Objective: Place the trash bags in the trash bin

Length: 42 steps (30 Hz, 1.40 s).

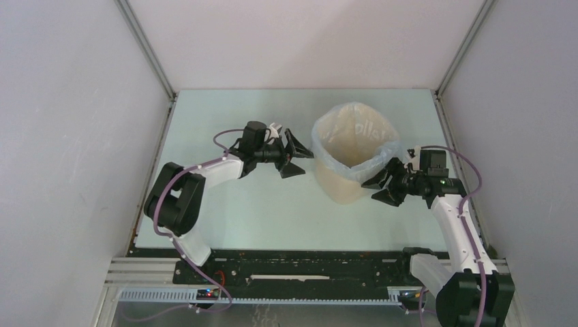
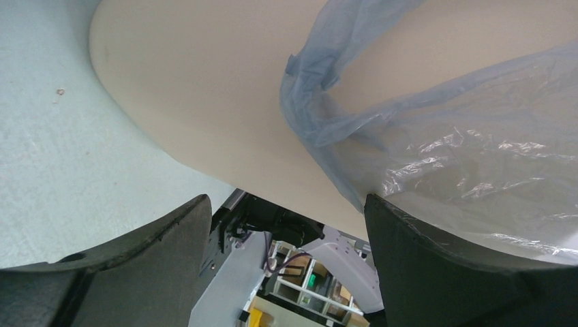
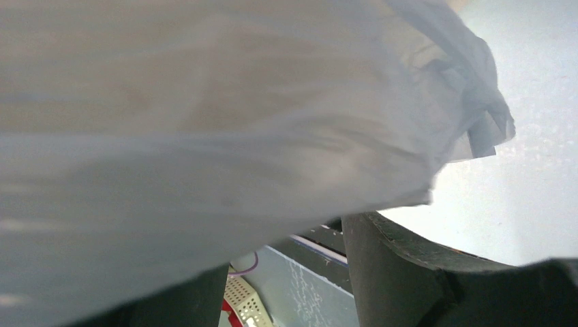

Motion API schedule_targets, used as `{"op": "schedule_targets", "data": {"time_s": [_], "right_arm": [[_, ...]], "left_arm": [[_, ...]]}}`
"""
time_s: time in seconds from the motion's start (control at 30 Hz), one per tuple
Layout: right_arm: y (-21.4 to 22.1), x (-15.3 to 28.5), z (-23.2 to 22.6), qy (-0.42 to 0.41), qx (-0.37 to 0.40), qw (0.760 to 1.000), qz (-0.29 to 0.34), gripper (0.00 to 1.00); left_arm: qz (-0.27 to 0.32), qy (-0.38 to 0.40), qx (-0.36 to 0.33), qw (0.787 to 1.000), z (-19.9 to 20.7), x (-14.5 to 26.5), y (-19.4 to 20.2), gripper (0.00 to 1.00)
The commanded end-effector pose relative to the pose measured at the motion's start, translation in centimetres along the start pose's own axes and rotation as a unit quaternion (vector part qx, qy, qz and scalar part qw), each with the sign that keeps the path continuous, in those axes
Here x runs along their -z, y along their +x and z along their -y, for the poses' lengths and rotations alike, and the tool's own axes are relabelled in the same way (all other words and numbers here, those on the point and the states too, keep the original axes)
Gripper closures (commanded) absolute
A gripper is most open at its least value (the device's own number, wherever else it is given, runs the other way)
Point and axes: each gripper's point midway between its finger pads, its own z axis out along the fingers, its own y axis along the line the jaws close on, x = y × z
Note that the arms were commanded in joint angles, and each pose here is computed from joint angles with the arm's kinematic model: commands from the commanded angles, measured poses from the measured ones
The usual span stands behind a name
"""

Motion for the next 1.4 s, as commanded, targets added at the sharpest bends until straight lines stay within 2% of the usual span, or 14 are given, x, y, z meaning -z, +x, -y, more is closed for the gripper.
{"op": "schedule_targets", "data": {"time_s": [0.0,0.2,0.4,0.67,0.73,0.93,1.17,1.37], "right_arm": [[-1.6,0.1,1.3,0.019,0.016,0.999,0.025,0.34],[-1.4,2.5,0.4,0.035,0.041,0.998,0.03,0.34],[0.1,5.9,-1.6,0.037,0.067,0.996,0.036,0.34],[-1.8,9.9,-2.0,0.107,0.122,0.98,0.115,0.34],[-3.3,9.6,-2.3,0.111,0.113,0.978,0.134,0.34],[-7.4,6.3,-3.9,0.053,0.073,0.982,0.164,0.35],[-8.0,1.8,-1.7,0.033,0.051,0.987,0.149,0.36],[-6.8,1.0,-1.9,0.03,0.069,0.99,0.119,0.35]], "left_arm": [[-0.002,-0.036,-0.036,0.999,-1.2,-0.8,-0.9,0.13],[-0.005,-0.085,-0.07,0.994,-2.0,-0.6,-2.2,0.12],[0.009,-0.088,-0.132,0.987,1.7,1.5,-2.5,0.07],[0.034,-0.117,-0.177,0.977,2.7,6.5,-0.2,0.06],[0.042,-0.131,-0.186,0.973,2.3,7.7,0.5,0.05],[0.042,-0.135,-0.189,0.972,1.6,9.7,2.7,0.05],[0.064,-0.137,-0.205,0.967,2.0,12.0,4.2,0.04],[0.086,-0.149,-0.212,0.962,2.1,13.1,4.2,0.04]]}}
